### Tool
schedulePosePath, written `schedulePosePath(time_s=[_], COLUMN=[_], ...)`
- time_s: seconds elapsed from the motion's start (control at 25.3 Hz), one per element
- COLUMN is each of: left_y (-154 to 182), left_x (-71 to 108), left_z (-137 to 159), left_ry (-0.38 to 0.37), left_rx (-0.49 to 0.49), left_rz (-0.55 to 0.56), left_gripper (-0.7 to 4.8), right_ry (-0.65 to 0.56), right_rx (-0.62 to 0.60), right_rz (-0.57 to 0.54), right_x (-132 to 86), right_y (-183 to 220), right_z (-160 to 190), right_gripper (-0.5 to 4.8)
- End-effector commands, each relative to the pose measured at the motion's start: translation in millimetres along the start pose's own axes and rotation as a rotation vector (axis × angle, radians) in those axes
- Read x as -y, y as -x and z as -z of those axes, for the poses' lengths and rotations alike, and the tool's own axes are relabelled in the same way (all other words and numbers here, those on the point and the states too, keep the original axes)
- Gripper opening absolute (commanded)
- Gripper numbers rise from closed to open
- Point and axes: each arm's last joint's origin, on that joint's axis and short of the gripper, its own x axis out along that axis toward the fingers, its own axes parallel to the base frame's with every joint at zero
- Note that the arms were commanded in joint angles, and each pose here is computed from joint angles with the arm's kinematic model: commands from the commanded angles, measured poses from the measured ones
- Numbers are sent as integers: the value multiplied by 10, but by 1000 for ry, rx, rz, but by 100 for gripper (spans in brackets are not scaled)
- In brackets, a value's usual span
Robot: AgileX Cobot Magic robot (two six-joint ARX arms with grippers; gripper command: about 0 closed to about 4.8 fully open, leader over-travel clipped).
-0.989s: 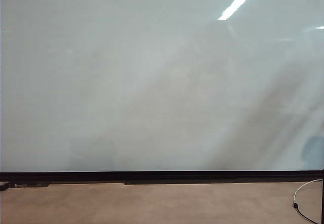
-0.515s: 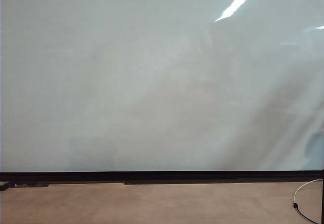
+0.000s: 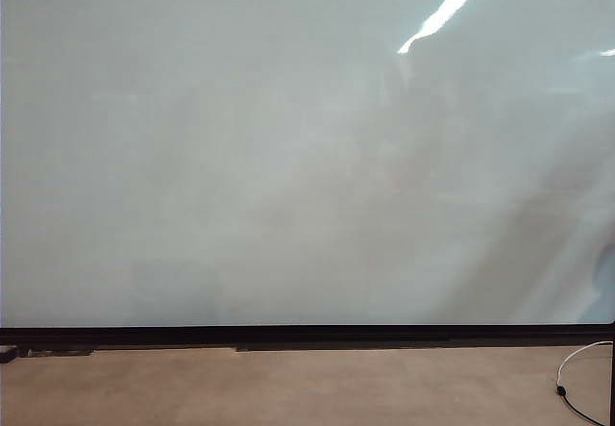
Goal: Pick up the pen on the shelf to the right of the whiteboard and draw a rectangle.
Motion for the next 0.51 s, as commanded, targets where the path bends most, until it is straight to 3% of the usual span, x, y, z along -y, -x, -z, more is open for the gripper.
schedulePosePath(time_s=[0.04,0.51], left_y=[2,2], left_x=[2,1], left_z=[-16,-15], left_ry=[-4,-4], left_rx=[9,9], left_rz=[5,4], left_gripper=[-4,-4], right_ry=[10,-27], right_rx=[23,22], right_rz=[-17,-58], right_x=[30,149], right_y=[-56,-237], right_z=[-16,84], right_gripper=[279,280])
